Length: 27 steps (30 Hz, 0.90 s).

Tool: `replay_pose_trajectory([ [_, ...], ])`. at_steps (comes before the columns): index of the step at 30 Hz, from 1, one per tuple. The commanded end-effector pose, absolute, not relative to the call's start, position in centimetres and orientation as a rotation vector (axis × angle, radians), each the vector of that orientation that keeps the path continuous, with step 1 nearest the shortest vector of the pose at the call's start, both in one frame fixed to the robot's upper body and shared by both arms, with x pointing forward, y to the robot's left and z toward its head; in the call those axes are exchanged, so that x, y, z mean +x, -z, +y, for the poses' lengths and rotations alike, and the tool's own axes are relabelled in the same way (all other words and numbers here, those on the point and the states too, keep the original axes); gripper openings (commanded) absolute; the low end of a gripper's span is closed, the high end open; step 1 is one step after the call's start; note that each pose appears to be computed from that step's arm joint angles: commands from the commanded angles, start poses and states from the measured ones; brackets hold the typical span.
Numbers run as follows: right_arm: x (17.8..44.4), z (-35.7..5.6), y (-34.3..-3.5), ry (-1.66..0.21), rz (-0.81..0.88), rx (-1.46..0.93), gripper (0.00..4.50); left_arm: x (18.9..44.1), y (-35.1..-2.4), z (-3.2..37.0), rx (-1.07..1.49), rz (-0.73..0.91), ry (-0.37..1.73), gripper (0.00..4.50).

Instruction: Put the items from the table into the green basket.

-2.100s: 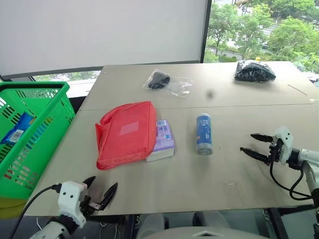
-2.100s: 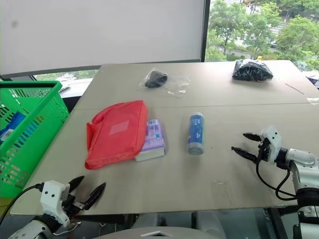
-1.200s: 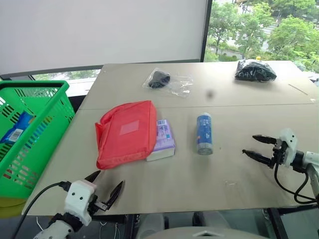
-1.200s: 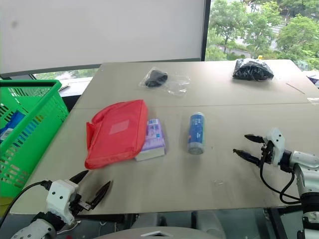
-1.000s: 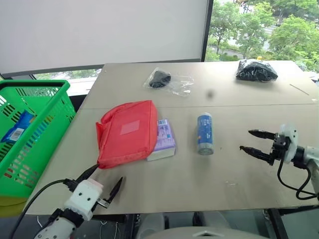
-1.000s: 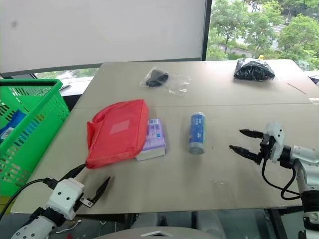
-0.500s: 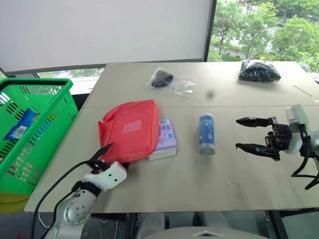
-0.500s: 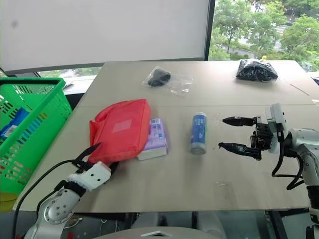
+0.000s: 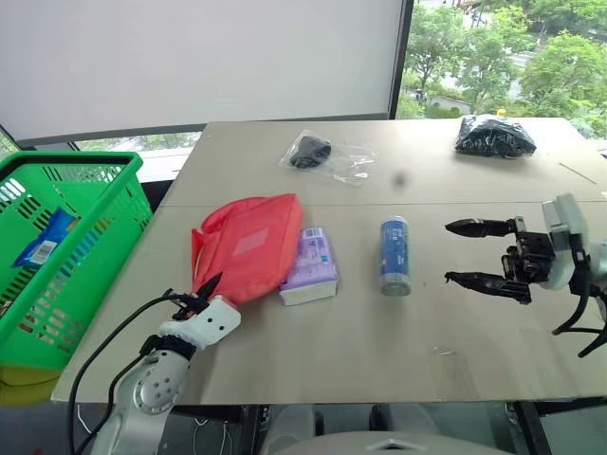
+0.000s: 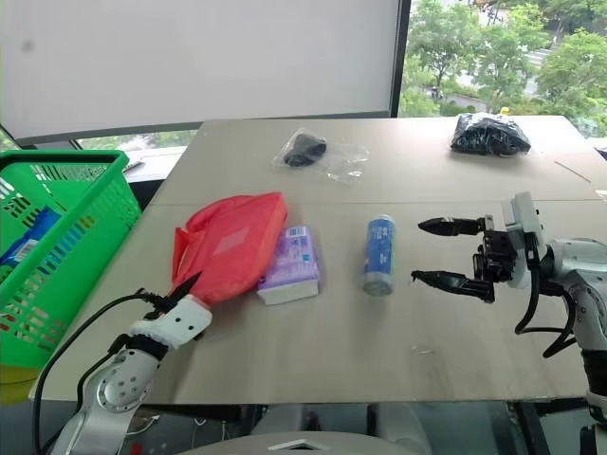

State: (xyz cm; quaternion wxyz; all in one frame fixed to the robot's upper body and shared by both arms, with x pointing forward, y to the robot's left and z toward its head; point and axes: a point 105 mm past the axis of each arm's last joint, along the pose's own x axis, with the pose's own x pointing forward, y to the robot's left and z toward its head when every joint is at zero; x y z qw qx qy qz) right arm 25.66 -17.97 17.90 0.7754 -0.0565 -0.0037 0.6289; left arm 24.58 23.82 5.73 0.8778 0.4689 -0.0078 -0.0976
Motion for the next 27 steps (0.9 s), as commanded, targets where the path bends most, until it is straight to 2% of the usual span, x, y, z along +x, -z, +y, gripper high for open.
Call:
replay_pose_trajectory([
  [1,26.0,-17.7,-18.8,-1.353,-0.054,-0.159,4.50,26.8,-10.6,24.6,0.987,-0.145,0.074,0.05],
  [4,26.5,-17.5,-19.4,-1.336,-0.089,-0.146,4.50,30.2,-16.7,25.3,1.033,-0.288,-0.034,0.05],
  [7,26.8,-17.3,-19.4,-1.330,-0.098,-0.143,4.50,32.8,-20.0,25.8,1.065,-0.340,-0.092,0.05],
  [11,28.1,-17.0,-19.2,-1.274,-0.136,-0.194,4.50,38.9,-24.2,26.4,1.104,-0.356,-0.105,0.05],
  [12,28.5,-17.0,-19.2,-1.244,-0.144,-0.217,4.50,40.0,-24.3,26.6,1.113,-0.334,-0.098,0.05],
  [14,29.6,-17.0,-19.5,-1.190,-0.167,-0.232,4.50,42.0,-24.4,27.0,1.153,-0.296,-0.085,0.80],
  [15,29.9,-17.0,-19.8,-1.173,-0.183,-0.222,4.50,42.8,-24.2,27.4,1.163,-0.257,-0.094,0.95],
  [16,30.4,-16.8,-20.2,-1.149,-0.197,-0.209,4.50,43.5,-23.8,27.9,1.188,-0.222,-0.104,1.51],
  [20,31.8,-16.5,-21.0,-1.044,-0.226,-0.214,4.50,44.3,-22.3,29.0,1.258,-0.155,-0.129,3.20],
  [27,32.2,-16.1,-20.7,-0.994,-0.223,-0.214,4.50,42.8,-19.8,29.5,1.080,-0.180,-0.076,3.20],
])
